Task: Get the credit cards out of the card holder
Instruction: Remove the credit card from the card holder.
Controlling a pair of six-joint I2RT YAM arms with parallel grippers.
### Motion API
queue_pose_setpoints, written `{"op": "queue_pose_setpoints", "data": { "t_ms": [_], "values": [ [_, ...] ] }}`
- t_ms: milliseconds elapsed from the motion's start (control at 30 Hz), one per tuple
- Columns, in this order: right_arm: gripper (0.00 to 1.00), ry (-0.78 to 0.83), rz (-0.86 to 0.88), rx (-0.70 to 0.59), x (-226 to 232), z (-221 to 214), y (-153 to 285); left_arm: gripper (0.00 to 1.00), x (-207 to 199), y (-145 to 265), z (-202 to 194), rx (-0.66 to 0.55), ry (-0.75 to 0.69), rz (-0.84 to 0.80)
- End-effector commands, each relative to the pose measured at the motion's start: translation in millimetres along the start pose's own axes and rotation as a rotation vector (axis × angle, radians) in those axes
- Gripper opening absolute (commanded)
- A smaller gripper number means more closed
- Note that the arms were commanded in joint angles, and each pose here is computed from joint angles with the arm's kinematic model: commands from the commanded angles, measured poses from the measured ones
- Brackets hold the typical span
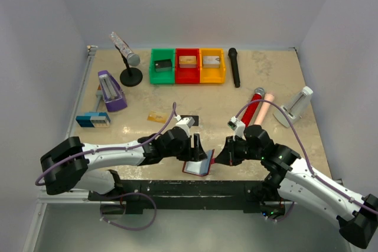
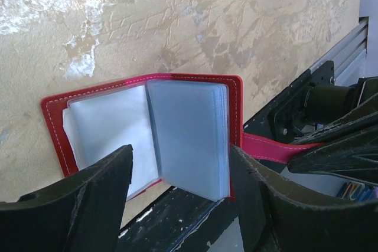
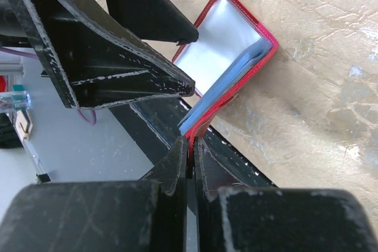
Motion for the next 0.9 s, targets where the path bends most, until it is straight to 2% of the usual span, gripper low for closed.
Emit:
{"op": "queue_pose_setpoints", "data": {
  "t_ms": [0, 333, 700, 800, 867],
  "values": [
    [0.00, 0.049, 0.062, -0.029, 15.2, 8.8, 6.2, 0.70, -13.1, -3.2, 7.9, -0.016, -0.036, -0.059],
    [0.00, 0.037, 0.043, -0.019, 8.8, 5.4, 2.9, 0.69, -8.3, -10.6, 0.5, 0.020, -0.043, -0.033],
    [0.00, 0.038, -0.003, -0.035, 1.2, 4.4, 1.8, 0.71, -6.8, -0.5, 2.7, -0.025, -0.038, -0.033],
    [0.00, 0.037, -0.006, -0.035, 1.2, 4.7, 1.4, 0.73, 2.1, 7.4, 8.1, -0.087, -0.015, 0.078],
    [0.00, 0.039, -0.005, -0.036, 2.2, 5.3, 2.1, 0.73, 13.4, 15.3, 4.8, -0.086, -0.010, 0.174]
  ]
}}
Point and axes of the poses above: each gripper's point midway between its finger pads, its own y axis back along the fingers, its own x axis along the line the jaws close on, z = x × y, the point moved 9 cm from there along y, back along the fingers, and after that the axes turned 13 degrees about -y, right-handed, at the moved point
